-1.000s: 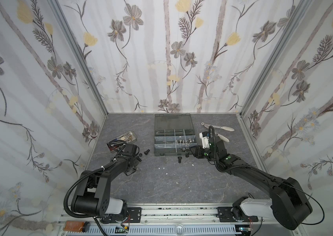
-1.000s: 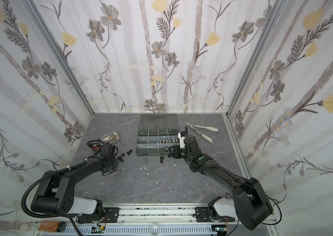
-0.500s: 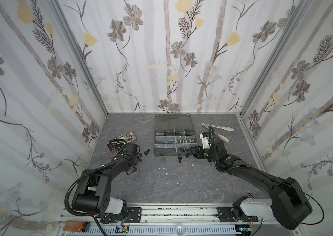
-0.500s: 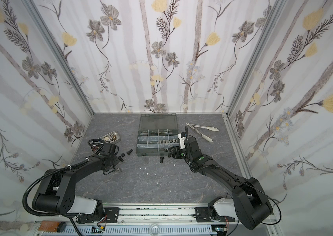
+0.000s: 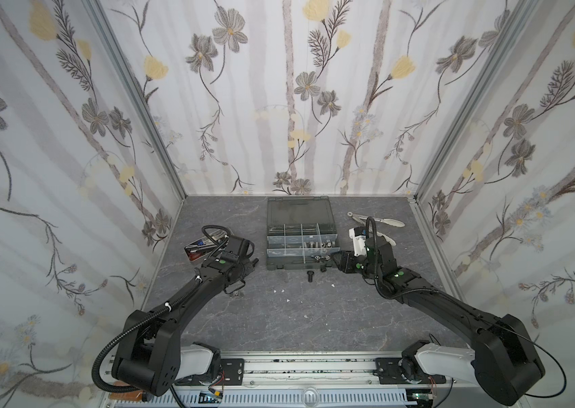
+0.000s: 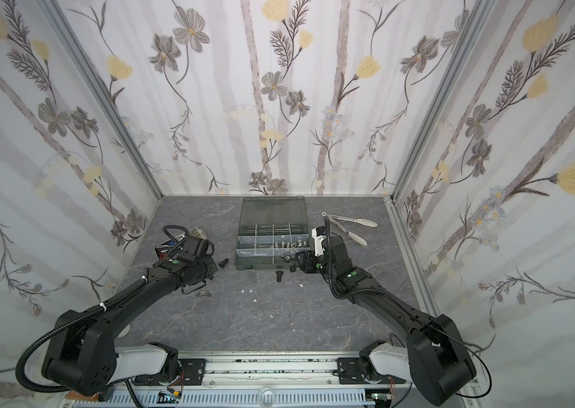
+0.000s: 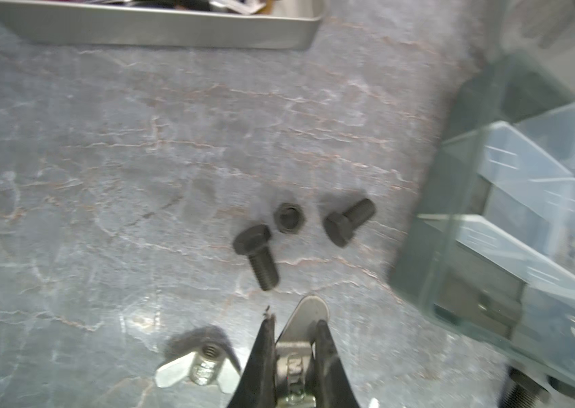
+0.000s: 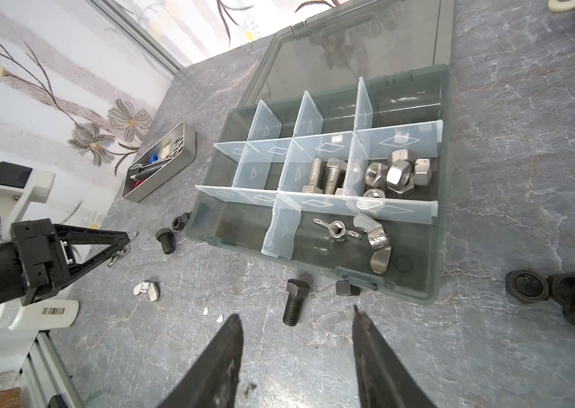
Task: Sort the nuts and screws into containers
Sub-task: 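Close the left gripper on a silver wing nut while the right arm withdraws, then carry the wing nut over the box with the left gripper and open it, then lower the right gripper onto another silver wing nut while the left arm withdraws, then close the right gripper on the silver wing nut, then lift the wing nut with the right gripper and carry it over the box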
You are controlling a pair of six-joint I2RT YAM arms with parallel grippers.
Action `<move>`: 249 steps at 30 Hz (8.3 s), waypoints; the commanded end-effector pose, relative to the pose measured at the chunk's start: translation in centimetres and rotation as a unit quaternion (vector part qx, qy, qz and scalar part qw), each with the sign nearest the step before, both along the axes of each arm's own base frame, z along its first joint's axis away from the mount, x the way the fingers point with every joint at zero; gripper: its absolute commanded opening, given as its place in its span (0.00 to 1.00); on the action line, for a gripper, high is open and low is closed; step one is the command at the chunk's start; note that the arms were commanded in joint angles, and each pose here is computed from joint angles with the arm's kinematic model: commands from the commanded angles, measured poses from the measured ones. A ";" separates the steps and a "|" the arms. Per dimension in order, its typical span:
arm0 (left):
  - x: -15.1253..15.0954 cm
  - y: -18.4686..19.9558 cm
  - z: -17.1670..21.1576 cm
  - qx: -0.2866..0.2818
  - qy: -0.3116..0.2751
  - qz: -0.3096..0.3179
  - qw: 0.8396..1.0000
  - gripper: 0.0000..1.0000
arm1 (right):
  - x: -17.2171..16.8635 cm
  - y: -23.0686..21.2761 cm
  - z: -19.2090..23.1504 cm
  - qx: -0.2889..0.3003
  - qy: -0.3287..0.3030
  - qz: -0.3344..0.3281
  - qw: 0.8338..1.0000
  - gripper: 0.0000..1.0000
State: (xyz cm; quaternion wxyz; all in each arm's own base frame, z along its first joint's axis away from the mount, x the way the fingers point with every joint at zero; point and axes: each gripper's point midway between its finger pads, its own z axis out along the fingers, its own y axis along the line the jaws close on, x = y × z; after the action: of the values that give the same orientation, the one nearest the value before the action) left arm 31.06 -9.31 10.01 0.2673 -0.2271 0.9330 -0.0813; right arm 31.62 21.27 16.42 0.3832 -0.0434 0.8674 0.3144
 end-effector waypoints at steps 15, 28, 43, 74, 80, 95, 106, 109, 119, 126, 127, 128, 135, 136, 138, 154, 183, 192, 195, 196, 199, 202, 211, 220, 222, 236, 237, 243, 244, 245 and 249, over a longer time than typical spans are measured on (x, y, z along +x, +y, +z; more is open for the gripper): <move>3.4 -17.9 2.3 -0.021 -0.011 -0.160 0.987 0.08 | -0.8 -4.8 -0.4 0.008 0.014 -0.047 0.999 0.52; 6.6 -25.3 0.2 -0.030 0.001 -0.205 0.978 0.07 | -1.9 -6.1 -1.4 -0.002 0.019 -0.054 0.998 0.52; 7.3 -26.2 1.0 -0.035 -0.010 -0.212 0.977 0.51 | -2.3 -6.0 -0.4 -0.008 0.013 -0.044 0.999 0.52; -4.1 -2.9 23.8 -0.074 -0.293 -0.075 0.950 1.00 | -7.7 21.5 -4.5 -0.117 0.038 0.192 0.974 0.60; -7.0 -0.3 27.8 -0.083 -0.343 -0.065 0.933 1.00 | -8.5 26.9 -7.4 -0.115 0.038 0.271 0.955 0.58; -7.9 0.7 29.6 -0.070 -0.381 -0.072 0.919 1.00 | -6.5 33.0 -11.7 -0.183 -0.009 0.328 0.927 0.55; -7.9 0.7 29.4 -0.065 -0.377 -0.073 0.921 1.00 | -6.4 34.1 -13.4 -0.199 -0.008 0.335 0.921 0.54; -7.9 0.8 29.3 -0.063 -0.376 -0.073 0.922 1.00 | -6.5 34.4 -13.8 -0.197 -0.006 0.336 0.921 0.52; -8.0 1.0 29.3 -0.061 -0.373 -0.069 0.923 1.00 | -6.4 34.6 -12.7 -0.198 -0.019 0.329 0.923 0.52; -8.0 1.0 29.3 -0.064 -0.374 -0.068 0.923 1.00 | -6.7 34.9 -9.6 -0.183 -0.040 0.336 0.923 0.48; -8.0 0.9 29.3 -0.064 -0.373 -0.069 0.923 1.00 | -6.9 35.1 -9.2 -0.180 -0.042 0.339 0.923 0.46; -8.0 0.9 29.2 -0.065 -0.372 -0.070 0.923 1.00 | -7.1 35.2 -9.1 -0.177 -0.043 0.342 0.922 0.45; -7.9 0.8 29.2 -0.066 -0.372 -0.070 0.923 1.00 | -8.0 35.9 -10.7 -0.177 -0.040 0.359 0.915 0.46; -8.0 0.8 29.3 -0.066 -0.372 -0.070 0.923 1.00 | -8.1 36.0 -11.0 -0.177 -0.038 0.361 0.915 0.48; -8.0 0.9 29.4 -0.066 -0.373 -0.069 0.923 1.00 | -8.1 36.3 -11.5 -0.175 -0.036 0.365 0.914 0.50; -8.2 1.1 29.5 -0.062 -0.372 -0.068 0.924 1.00 | -8.1 37.4 -14.3 -0.184 -0.028 0.378 0.907 0.43; -7.7 0.4 30.0 -0.068 -0.370 -0.075 0.924 1.00 | -7.7 35.3 -15.4 -0.273 -0.062 0.355 0.892 0.24; -7.5 0.2 30.1 -0.071 -0.369 -0.076 0.923 1.00 | -7.9 34.3 -15.6 -0.281 -0.060 0.351 0.891 0.25; -7.5 0.2 30.1 -0.072 -0.371 -0.075 0.923 1.00 | -7.8 34.3 -15.5 -0.280 -0.062 0.350 0.892 0.21; -7.5 0.2 30.1 -0.072 -0.370 -0.075 0.923 1.00 | -7.8 34.3 -15.5 -0.279 -0.061 0.349 0.893 0.20; -7.5 0.2 30.0 -0.072 -0.369 -0.075 0.924 1.00 | -7.7 34.4 -15.3 -0.275 -0.062 0.345 0.895 0.16; -7.5 0.3 30.0 -0.071 -0.369 -0.073 0.924 1.00 | -7.5 34.3 -15.0 -0.275 -0.061 0.337 0.898 0.10; -7.1 0.1 29.4 -0.070 -0.363 -0.070 0.926 1.00 | -6.3 32.8 -12.7 -0.239 -0.046 0.308 0.920 0.02; -5.4 -1.7 27.4 -0.070 -0.334 -0.083 0.936 1.00 | -4.8 29.3 -8.9 -0.195 -0.037 0.273 0.941 0.01; -4.8 -2.3 26.5 -0.069 -0.323 -0.088 0.940 1.00 | -4.3 28.0 -8.1 -0.192 -0.035 0.260 0.946 0.01; -1.2 -3.0 19.3 -0.074 -0.251 -0.073 0.962 1.00 | -0.3 17.2 -4.5 -0.150 -0.015 0.158 0.976 0.01; -1.0 -2.9 18.6 -0.073 -0.245 -0.071 0.964 1.00 | 0.0 16.3 -4.4 -0.147 -0.013 0.152 0.977 0.01; -0.1 -2.2 13.5 -0.058 -0.194 -0.065 0.977 1.00 | 2.6 11.8 -4.2 -0.139 -0.001 0.109 0.984 0.01; 0.0 -2.0 12.7 -0.055 -0.186 -0.063 0.979 1.00 | 2.9 11.3 -4.2 -0.138 0.001 0.104 0.985 0.01; -0.1 -1.7 11.5 -0.052 -0.173 -0.060 0.982 1.00 | 3.2 10.7 -4.3 -0.138 0.004 0.099 0.986 0.02; -0.2 -0.6 8.4 -0.049 -0.138 -0.047 0.988 1.00 | 4.1 9.4 -5.3 -0.138 0.018 0.088 0.986 0.02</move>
State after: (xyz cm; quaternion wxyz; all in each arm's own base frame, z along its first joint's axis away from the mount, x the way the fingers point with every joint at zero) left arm 30.43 -9.80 18.61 0.3757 -0.1772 0.8961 -0.1565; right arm 35.44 30.44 10.86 0.3262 -0.1674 0.9069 0.2076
